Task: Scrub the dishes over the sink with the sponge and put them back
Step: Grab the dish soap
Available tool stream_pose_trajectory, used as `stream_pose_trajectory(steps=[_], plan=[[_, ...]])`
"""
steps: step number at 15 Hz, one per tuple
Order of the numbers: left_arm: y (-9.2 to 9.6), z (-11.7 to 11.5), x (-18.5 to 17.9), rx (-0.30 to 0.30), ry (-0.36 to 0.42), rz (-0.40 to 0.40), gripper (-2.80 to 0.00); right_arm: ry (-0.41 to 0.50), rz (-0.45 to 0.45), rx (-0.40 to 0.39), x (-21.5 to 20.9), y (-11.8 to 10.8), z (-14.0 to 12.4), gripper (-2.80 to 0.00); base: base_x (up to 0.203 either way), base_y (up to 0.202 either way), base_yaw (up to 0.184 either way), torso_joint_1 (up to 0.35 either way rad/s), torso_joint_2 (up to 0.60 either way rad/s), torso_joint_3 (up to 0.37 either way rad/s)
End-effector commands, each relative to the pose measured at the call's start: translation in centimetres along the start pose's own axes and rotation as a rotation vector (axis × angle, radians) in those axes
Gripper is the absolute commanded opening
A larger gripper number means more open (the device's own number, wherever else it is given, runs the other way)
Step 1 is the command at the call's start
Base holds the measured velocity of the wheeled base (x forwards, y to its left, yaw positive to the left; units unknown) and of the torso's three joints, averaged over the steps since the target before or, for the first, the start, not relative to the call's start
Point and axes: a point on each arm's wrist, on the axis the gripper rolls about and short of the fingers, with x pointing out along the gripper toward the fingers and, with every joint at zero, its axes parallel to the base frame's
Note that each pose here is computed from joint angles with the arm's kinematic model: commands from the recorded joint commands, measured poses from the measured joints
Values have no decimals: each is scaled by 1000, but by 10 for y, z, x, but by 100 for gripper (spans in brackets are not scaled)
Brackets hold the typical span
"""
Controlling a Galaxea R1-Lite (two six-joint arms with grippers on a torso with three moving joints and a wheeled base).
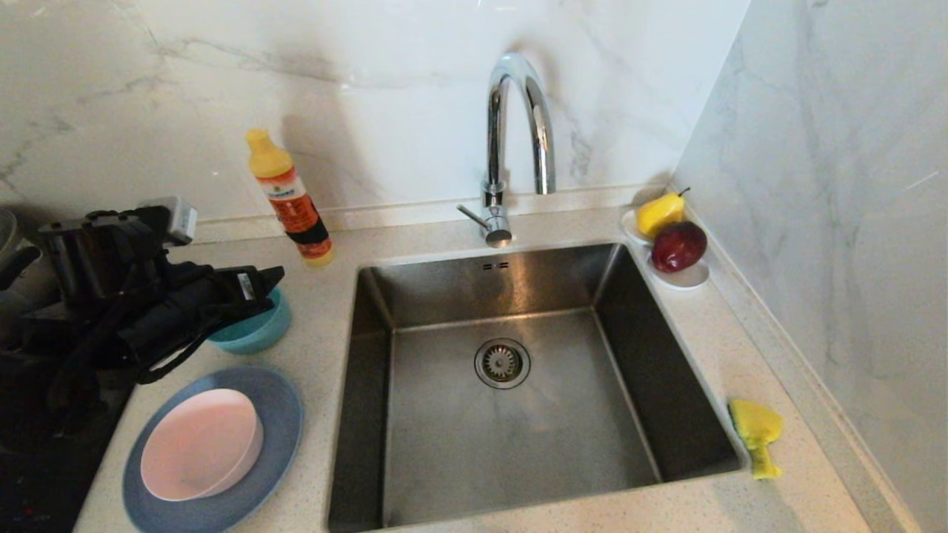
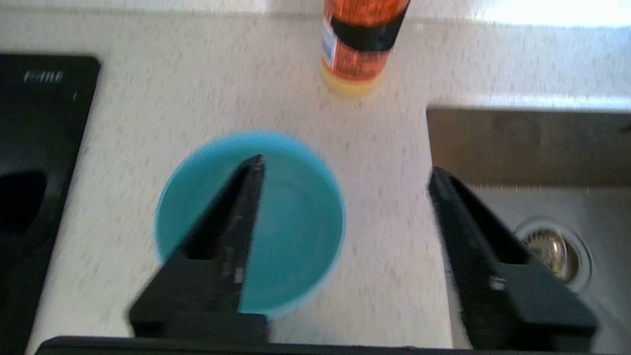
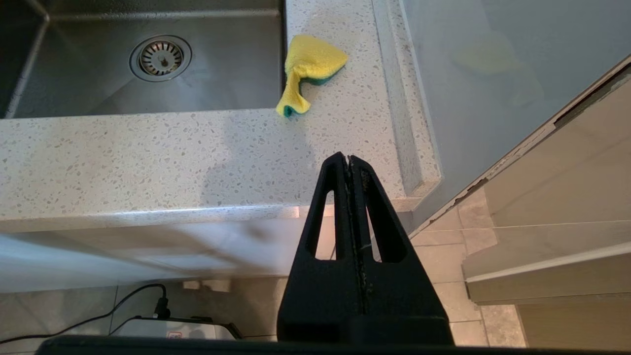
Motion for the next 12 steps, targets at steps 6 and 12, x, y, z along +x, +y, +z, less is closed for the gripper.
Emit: stream_pose_trajectory(steps=[6,12], plan=[[-4,-24,45,-6,-81,1,0,0,0,0,0,0,0,-280,0,0,0,0,0,0],[-8,-25,91,-22,-154,39,0,2,0,0,0,0,0,-280,0,0,0,0,0,0]])
